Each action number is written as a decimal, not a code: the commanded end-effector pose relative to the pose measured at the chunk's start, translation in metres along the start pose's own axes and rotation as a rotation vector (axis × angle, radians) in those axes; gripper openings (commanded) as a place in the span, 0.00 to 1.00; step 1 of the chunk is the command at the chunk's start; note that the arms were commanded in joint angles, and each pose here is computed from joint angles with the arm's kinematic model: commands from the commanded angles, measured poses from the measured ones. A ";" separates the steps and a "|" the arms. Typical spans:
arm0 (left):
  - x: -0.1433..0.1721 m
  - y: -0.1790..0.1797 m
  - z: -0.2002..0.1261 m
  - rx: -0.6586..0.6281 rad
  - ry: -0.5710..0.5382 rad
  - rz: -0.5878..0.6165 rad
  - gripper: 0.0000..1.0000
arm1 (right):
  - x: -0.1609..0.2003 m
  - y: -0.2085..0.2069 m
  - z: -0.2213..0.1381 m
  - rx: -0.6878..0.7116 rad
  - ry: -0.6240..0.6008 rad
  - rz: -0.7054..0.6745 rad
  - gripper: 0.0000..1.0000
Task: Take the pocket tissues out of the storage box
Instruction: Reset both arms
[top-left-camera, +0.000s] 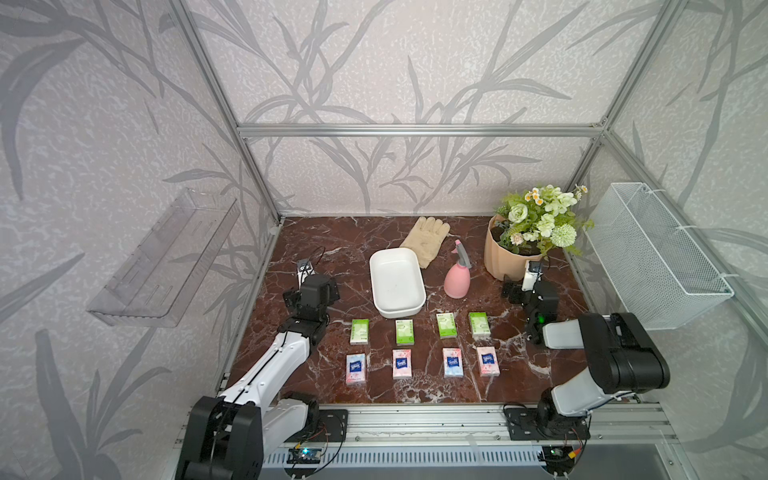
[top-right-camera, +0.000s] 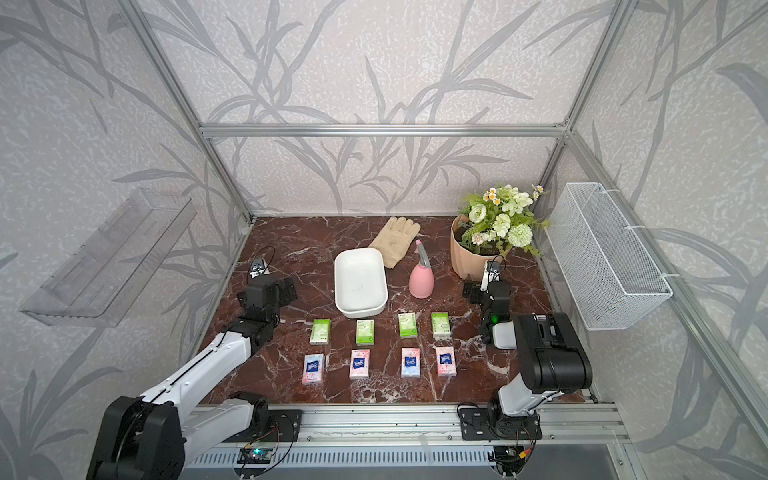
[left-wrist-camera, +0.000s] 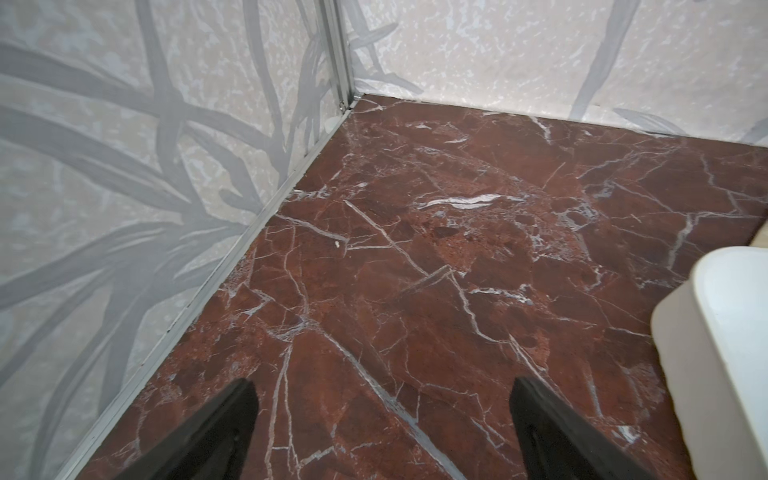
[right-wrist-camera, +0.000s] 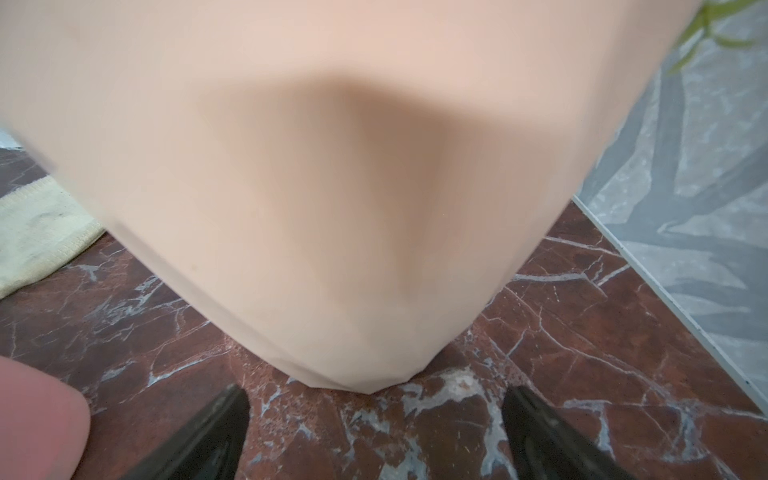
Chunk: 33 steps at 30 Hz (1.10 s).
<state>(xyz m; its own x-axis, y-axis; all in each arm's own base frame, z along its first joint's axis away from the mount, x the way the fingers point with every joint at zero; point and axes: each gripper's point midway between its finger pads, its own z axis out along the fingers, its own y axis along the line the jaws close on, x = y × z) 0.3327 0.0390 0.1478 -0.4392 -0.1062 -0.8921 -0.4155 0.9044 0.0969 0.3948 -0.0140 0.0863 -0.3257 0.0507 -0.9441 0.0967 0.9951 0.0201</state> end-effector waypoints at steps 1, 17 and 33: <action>0.013 0.017 0.008 -0.109 -0.002 0.050 1.00 | -0.006 0.001 0.001 -0.009 -0.011 0.012 0.99; 0.010 -0.032 0.056 0.080 -0.146 0.122 1.00 | -0.006 0.001 0.001 -0.012 -0.012 0.014 0.99; 0.018 -0.019 0.069 0.091 -0.136 0.032 1.00 | -0.006 0.002 0.001 -0.023 -0.013 0.017 0.99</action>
<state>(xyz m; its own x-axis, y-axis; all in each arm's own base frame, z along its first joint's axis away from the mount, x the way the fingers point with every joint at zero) 0.3817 0.0498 0.0897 -0.3683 -0.0126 -0.9296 -0.3299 0.9366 0.1179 0.3945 -0.0119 0.0847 -0.3321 0.0599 -0.9413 0.0809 0.9961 0.0348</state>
